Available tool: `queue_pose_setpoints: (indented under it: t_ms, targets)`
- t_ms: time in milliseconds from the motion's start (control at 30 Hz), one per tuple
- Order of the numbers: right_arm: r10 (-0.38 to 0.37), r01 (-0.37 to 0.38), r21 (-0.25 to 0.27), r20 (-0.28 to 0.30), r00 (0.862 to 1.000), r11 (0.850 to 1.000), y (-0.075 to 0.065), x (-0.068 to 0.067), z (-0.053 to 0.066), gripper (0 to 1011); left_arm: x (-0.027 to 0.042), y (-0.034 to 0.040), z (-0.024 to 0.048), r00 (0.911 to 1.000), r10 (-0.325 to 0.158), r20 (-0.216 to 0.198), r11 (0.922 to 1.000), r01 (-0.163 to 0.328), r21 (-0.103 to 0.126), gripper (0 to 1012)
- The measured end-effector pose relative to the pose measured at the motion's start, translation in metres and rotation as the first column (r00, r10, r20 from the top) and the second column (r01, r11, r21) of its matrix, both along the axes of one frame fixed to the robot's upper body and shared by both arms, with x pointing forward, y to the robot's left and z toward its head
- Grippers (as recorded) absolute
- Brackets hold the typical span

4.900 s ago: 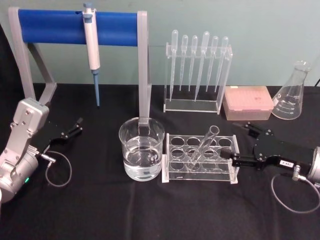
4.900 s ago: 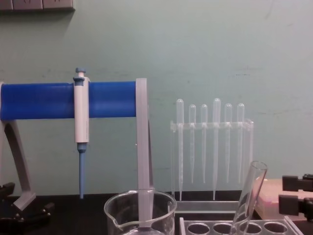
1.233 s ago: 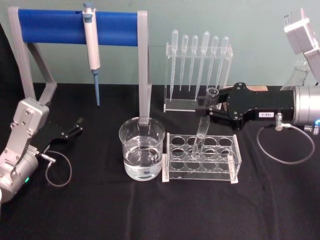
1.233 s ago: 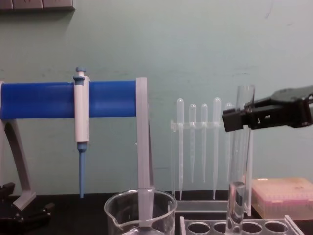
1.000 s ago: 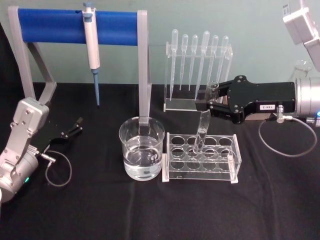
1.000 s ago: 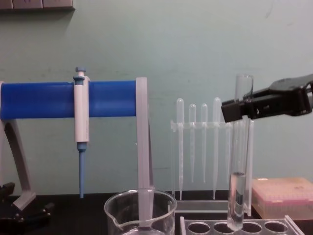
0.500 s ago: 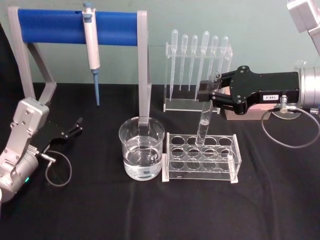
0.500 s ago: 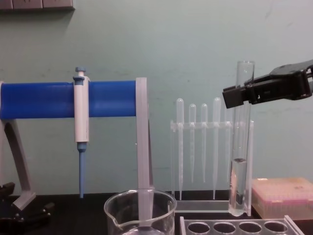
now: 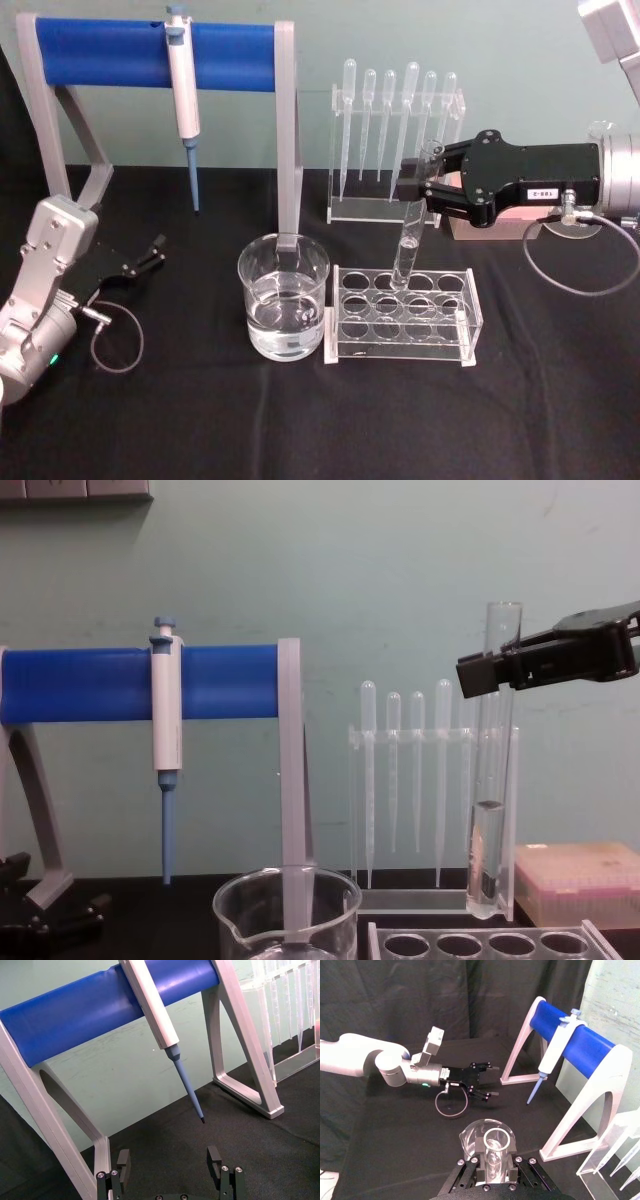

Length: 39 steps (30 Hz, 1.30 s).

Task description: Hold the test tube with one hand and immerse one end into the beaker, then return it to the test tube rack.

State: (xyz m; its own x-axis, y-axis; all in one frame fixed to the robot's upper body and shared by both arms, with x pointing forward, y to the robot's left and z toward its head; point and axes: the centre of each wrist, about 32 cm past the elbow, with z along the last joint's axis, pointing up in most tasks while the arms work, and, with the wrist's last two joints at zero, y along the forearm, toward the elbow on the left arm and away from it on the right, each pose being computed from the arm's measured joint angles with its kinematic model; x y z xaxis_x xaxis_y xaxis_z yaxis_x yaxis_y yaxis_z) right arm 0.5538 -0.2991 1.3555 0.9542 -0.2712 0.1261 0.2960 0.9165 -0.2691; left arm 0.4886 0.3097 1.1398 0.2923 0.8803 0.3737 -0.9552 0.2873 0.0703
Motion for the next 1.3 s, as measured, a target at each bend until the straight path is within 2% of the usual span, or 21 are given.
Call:
queue_pose_setpoints:
  t_ms: [1300]
  targets:
    - [-0.001,0.001,-0.001,0.001,1.0,1.0,0.0,0.0001,0.0001,241,0.0,0.0,0.0,1.0,0.0,0.0,1.0,0.0,0.0,1000]
